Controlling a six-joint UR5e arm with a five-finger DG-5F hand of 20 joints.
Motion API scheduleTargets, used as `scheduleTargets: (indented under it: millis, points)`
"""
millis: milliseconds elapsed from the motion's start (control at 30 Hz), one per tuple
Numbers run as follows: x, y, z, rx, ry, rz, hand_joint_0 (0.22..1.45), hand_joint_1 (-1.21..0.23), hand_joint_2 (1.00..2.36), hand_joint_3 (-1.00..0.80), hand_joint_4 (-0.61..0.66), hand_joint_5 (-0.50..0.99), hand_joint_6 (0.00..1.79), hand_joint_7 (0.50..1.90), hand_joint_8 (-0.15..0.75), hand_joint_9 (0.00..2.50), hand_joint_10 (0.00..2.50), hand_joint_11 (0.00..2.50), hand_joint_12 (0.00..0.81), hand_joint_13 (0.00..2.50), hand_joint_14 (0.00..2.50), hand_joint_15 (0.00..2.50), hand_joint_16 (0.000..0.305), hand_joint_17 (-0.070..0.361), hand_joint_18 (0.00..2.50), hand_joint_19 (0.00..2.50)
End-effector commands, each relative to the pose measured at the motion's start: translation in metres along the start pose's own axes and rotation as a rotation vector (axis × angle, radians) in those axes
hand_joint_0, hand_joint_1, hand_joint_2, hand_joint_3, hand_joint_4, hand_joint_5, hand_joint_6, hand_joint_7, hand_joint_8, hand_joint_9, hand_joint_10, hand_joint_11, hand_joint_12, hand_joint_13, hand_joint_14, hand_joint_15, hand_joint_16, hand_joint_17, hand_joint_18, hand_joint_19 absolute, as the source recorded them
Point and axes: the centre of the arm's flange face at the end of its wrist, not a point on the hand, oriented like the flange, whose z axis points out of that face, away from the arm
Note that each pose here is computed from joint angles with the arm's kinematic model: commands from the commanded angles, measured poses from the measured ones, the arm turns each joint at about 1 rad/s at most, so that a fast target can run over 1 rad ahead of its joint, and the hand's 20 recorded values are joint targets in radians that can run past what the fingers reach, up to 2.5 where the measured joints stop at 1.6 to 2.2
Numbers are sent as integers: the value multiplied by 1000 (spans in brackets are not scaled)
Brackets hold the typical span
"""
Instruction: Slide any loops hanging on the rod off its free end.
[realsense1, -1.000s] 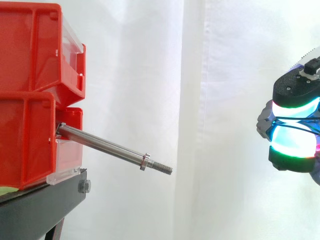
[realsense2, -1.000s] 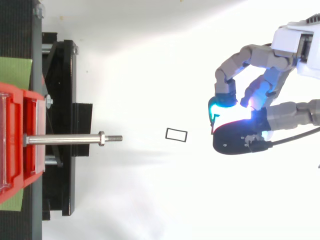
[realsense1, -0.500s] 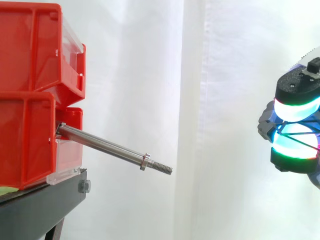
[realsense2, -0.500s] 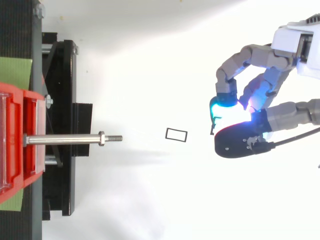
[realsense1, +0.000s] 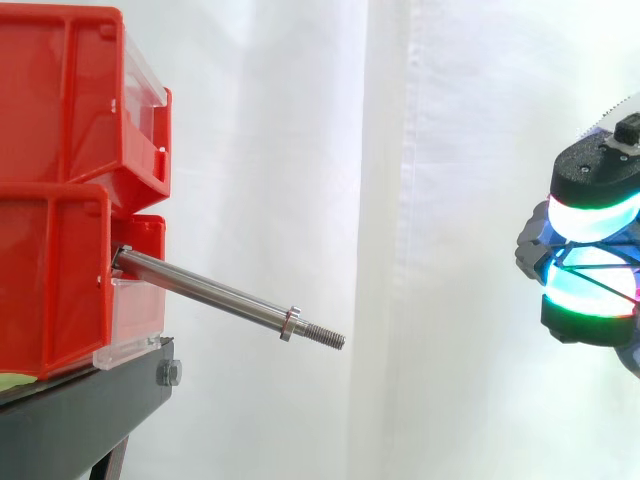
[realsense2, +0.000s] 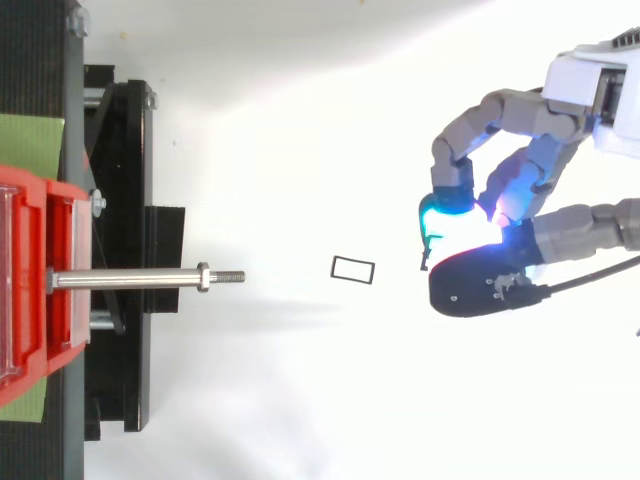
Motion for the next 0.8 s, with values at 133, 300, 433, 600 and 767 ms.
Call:
scheduleTargets:
  millis: [133, 300, 433, 600, 767]
  points:
    - [1, 0, 0, -1, 1, 0, 606, -795, 1005, 25, -31, -96, 924, 1045, 335, 1302, 26, 990, 412, 963, 17, 511, 61, 138, 1034, 467]
    - [0, 0, 0, -1, -1, 1, 589, -729, 1018, -238, 28, -110, 924, 1008, 271, 1255, 31, 1022, 350, 896, 21, 551, 48, 108, 899, 565]
    - [1, 0, 0, -1, 1, 0, 587, -601, 1009, -390, 40, -99, 910, 1042, 269, 1266, 31, 1004, 348, 896, 21, 547, 48, 107, 894, 566]
    - [1, 0, 0, -1, 1, 0, 583, -601, 1016, -279, 28, -92, 905, 1071, 271, 1271, 31, 1007, 350, 897, 22, 543, 48, 108, 893, 567]
    - [0, 0, 0, -2, 0, 1, 574, -677, 1017, -122, 47, -97, 913, 1029, 309, 1281, 30, 1009, 388, 932, 20, 525, 56, 125, 967, 516]
